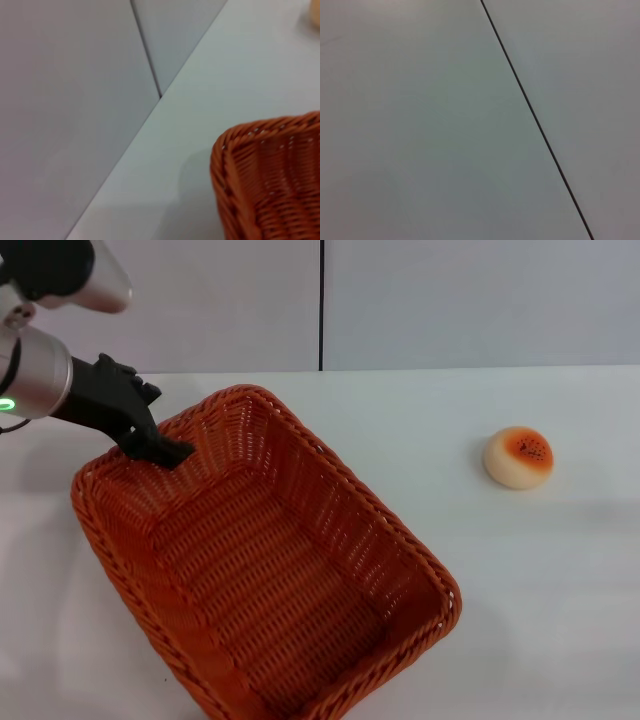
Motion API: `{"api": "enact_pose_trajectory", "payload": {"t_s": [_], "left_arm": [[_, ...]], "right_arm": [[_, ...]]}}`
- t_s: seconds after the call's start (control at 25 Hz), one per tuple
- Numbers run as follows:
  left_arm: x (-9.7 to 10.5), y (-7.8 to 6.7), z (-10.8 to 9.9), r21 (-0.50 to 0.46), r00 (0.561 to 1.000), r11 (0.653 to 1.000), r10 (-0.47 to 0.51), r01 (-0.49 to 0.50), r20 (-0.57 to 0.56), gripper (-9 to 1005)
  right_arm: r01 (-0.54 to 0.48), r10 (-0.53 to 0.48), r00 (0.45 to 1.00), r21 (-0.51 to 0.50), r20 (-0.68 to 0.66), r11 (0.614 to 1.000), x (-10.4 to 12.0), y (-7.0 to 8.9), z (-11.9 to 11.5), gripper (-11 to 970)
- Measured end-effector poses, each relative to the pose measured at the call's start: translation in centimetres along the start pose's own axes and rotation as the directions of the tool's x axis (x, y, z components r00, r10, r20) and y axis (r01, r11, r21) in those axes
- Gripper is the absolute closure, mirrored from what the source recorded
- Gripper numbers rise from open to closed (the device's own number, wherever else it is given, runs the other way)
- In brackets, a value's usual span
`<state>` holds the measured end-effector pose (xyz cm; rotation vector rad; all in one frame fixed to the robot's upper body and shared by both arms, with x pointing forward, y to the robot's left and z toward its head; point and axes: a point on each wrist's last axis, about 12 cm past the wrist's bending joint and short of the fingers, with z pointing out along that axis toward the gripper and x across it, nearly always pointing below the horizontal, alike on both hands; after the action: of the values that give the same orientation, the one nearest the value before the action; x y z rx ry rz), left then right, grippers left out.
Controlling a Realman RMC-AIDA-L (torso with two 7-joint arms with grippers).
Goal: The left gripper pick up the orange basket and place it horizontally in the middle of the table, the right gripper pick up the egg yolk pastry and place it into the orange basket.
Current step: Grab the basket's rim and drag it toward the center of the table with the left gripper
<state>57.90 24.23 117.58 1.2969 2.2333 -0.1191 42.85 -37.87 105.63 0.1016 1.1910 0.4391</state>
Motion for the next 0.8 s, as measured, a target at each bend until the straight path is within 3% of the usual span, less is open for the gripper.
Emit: {"api": "enact_pose_trajectory", "payload": {"t_s": [0.4, 0.44, 0.8], "left_arm": [[0.4, 0.1, 1.5, -0.058, 0.997, 0.997, 0.044, -0.048, -0.065, 182], [0.6, 0.2, 1.6, -0.069, 0.992, 0.995, 0.061, -0.069, -0.113, 182], [0.5, 0.0, 1.2, -0.03, 0.981, 0.996, 0.077, -0.084, -0.178, 183]], "right_arm": [[0.002, -0.002, 1.0, 0.017, -0.009, 1.0, 0.1, -0.2, 0.0, 351], [0.002, -0.002, 1.0, 0.017, -0.009, 1.0, 0.1, -0.2, 0.0, 351], [-0.003, 0.003, 1.0, 0.018, -0.01, 1.0, 0.3, -0.1, 0.1, 351]]}}
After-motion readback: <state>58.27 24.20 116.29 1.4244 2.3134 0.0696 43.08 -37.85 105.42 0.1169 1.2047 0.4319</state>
